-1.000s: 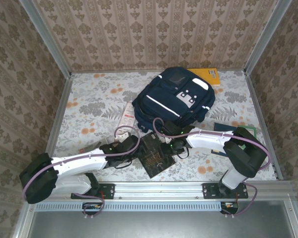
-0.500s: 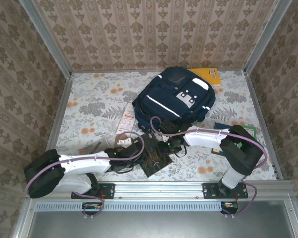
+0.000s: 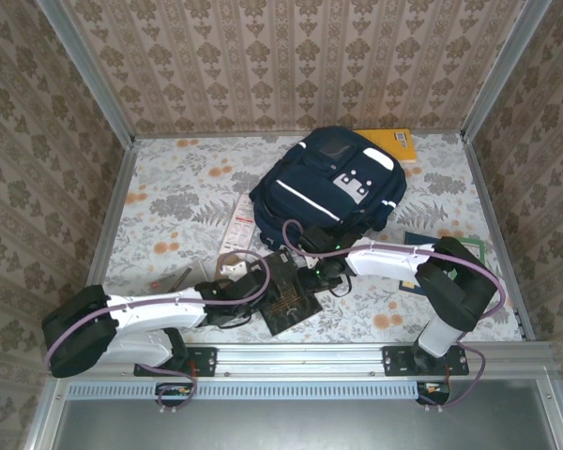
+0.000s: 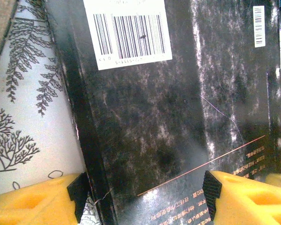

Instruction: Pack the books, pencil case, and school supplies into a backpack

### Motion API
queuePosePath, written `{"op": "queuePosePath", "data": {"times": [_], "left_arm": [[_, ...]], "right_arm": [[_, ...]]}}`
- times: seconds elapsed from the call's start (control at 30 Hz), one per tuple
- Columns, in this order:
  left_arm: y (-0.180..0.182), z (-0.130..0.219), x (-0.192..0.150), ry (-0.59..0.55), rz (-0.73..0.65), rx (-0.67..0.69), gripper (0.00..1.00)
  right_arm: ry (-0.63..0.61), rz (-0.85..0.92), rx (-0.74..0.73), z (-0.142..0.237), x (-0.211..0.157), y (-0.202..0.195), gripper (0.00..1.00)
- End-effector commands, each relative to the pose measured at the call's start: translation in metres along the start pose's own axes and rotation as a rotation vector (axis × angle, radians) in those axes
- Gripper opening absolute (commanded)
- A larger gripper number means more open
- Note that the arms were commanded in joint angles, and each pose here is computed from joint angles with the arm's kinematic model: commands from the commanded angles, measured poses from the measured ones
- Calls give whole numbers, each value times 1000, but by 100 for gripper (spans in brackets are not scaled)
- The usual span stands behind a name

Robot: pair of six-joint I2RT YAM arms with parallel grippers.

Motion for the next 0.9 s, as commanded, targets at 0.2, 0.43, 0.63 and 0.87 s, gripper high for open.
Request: {"op": "queuePosePath", "data": {"times": [0.2, 0.43, 0.63, 0.87], "left_arm": [[-15, -6, 0, -49, 88, -188, 70], [-51, 22, 26, -183, 3, -394, 69], [-54, 45, 36, -250, -15, -465, 66], [-49, 47, 32, -238, 14, -482, 58]], "right_arm": [[69, 9, 134, -11, -3, 21, 48], [80, 6, 186, -5, -3, 30, 48], [70, 2, 190, -1, -1, 32, 48], [61, 0, 185, 2, 0, 32, 48]]}}
Point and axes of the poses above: each hand's point on the last joint's axis, 136 mm out from that joint toward the fingers, its own z axis back along the fingers, its own y axis along the line the jaws close on, x = y × z, the point moved 3 cm from there along z, back along the fingers, and after that the axes turned 13 degrees about -z, right-handed, at the moved point
